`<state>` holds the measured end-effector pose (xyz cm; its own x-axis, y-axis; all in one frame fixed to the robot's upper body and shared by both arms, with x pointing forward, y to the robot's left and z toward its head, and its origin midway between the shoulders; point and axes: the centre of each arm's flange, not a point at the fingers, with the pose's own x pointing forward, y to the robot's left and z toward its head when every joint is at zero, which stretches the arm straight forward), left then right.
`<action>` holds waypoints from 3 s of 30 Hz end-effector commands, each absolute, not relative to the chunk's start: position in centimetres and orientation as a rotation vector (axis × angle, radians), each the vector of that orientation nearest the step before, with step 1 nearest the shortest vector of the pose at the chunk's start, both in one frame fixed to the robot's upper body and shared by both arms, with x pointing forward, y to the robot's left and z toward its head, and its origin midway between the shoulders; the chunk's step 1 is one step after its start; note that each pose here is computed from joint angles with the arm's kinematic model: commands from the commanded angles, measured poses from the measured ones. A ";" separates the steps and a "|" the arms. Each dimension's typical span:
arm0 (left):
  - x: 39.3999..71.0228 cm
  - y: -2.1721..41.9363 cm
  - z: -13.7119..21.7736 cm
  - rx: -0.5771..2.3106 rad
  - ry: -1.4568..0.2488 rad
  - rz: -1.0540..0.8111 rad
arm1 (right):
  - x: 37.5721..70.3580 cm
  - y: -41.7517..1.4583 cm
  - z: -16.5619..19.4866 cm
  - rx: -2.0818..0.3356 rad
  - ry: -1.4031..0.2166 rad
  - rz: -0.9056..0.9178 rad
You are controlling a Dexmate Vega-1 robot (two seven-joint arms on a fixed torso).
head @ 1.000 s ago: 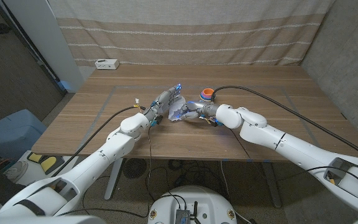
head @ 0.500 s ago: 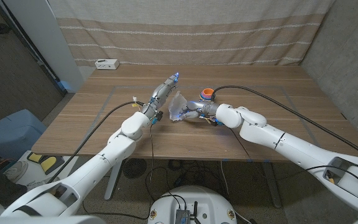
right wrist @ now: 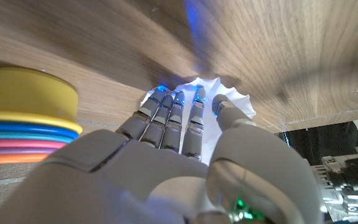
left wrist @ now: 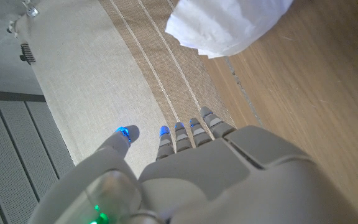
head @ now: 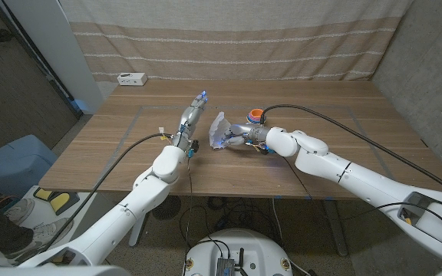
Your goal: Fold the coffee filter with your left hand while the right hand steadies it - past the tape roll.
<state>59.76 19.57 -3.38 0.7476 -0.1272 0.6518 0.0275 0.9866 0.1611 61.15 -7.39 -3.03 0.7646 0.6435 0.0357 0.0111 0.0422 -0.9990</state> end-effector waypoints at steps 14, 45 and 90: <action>62.3 18.9 -4.4 0.056 -0.591 -0.294 | 61.7 -7.7 -2.8 -1.460 -0.563 0.538; 66.0 16.3 -3.2 0.070 -0.514 -0.523 | 62.4 -8.5 -2.4 -1.411 -0.565 0.532; 65.8 15.0 -2.8 0.120 -0.393 -0.526 | 57.3 -15.6 3.4 -1.102 -0.815 0.224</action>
<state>65.73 15.19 -2.89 0.8017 -0.5026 0.3235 0.4583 0.8643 0.2072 58.15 -15.35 3.03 0.7129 0.5403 0.4471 0.1797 0.4755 -0.8612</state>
